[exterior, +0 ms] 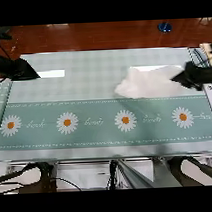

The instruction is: Fold the shirts.

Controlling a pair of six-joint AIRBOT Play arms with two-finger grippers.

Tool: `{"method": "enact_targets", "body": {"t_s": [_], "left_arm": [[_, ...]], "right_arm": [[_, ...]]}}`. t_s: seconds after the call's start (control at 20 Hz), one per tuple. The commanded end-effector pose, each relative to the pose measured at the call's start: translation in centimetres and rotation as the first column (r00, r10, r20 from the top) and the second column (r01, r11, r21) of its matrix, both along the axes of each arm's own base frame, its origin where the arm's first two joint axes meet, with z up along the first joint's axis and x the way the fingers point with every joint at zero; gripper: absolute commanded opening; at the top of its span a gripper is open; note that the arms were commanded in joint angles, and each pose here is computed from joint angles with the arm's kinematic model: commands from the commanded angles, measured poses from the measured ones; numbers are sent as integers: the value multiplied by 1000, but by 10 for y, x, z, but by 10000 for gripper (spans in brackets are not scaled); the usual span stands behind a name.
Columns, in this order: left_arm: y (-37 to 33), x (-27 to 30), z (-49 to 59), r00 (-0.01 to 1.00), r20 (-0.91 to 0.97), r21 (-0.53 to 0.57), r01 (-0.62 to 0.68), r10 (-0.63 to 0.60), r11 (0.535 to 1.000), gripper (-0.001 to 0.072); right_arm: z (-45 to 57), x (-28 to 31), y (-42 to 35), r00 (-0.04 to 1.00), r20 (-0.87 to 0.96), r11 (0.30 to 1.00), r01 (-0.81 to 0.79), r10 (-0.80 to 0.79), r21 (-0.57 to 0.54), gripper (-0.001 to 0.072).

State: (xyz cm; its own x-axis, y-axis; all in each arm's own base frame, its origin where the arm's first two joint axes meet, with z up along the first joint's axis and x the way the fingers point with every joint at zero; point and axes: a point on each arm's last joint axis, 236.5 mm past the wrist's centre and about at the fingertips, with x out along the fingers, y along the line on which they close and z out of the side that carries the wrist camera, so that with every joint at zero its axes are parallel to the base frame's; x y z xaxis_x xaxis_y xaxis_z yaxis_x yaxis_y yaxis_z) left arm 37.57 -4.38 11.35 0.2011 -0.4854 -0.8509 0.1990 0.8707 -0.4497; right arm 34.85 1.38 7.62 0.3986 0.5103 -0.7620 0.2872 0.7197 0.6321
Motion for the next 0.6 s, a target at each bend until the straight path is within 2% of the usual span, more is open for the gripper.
{"method": "enact_targets", "body": {"t_s": [0.0, 0.1, 0.2, 0.35, 0.55], "left_arm": [[-14, 7, 11, 999, 37, -73, 2, 1, 997, 327], [-16, 7, 12, 999, 40, -79, 5, -2, 997, 327], [-16, 7, 12, 999, 41, -79, 7, -4, 997, 327], [-16, 7, 12, 999, 49, -75, 21, -17, 997, 327], [-17, 5, 11, 999, 41, -76, 27, -24, 997, 327]], "right_arm": [[11, -118, -104, 933, -208, 917, 215, -295, -335, 19], [12, -174, -140, 853, -294, 852, 277, -431, -445, 19], [11, -223, -163, 767, -391, 815, 282, -509, -507, 19], [13, -279, -202, 629, -425, 715, 320, -651, -622, 19], [14, -345, -225, 405, -444, 594, 418, -799, -687, 19]]}}
